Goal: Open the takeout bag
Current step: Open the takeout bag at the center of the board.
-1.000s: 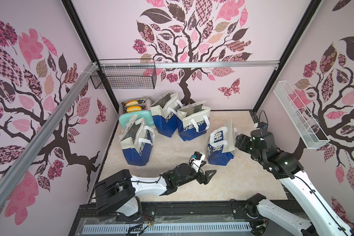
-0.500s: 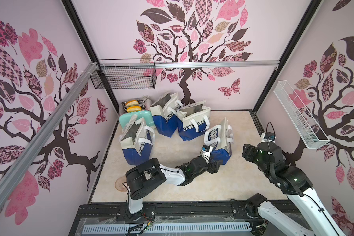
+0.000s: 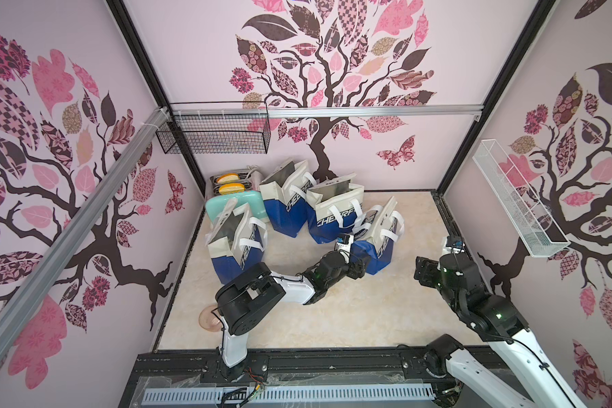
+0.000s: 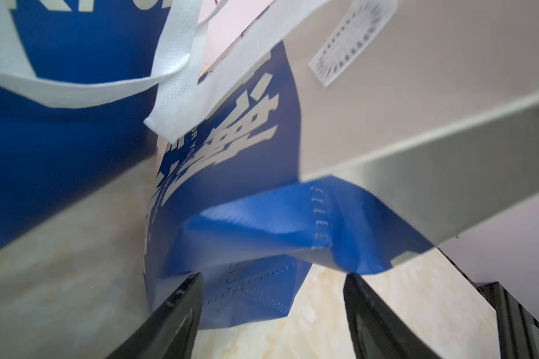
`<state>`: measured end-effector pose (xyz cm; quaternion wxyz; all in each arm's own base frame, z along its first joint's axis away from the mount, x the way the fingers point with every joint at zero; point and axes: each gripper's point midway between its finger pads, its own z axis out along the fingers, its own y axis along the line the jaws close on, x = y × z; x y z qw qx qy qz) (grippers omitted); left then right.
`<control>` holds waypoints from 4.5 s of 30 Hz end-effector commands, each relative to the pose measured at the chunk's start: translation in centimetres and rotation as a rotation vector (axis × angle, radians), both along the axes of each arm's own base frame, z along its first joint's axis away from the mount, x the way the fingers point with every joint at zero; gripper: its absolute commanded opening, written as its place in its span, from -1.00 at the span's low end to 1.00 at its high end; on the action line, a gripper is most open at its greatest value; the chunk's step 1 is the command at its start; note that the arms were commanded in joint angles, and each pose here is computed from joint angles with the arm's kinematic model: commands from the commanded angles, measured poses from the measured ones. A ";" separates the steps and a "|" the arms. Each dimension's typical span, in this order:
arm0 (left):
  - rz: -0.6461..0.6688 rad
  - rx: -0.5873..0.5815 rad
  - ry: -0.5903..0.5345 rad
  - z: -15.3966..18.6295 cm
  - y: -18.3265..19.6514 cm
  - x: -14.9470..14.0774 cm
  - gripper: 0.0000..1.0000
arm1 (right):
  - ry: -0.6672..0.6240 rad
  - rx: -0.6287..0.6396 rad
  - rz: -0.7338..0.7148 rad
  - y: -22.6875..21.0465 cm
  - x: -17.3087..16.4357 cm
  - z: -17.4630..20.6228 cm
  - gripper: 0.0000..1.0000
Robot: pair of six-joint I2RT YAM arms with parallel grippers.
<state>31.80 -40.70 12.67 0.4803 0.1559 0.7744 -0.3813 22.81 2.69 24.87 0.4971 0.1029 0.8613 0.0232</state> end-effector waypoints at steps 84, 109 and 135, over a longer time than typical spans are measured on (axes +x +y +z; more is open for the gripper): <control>0.038 -0.229 -0.449 9.0 -4.7 0.1 -0.36 | -0.480 -0.685 0.667 9.3 5.8 2.6 0.35; 0.034 -0.220 -0.443 8.0 -5.9 -0.1 -0.42 | -0.438 -0.717 0.716 9.7 5.9 0.2 0.25; 0.042 -0.208 -0.452 7.9 -6.0 -0.4 -0.41 | -0.486 -0.666 0.677 10.1 6.8 2.1 0.13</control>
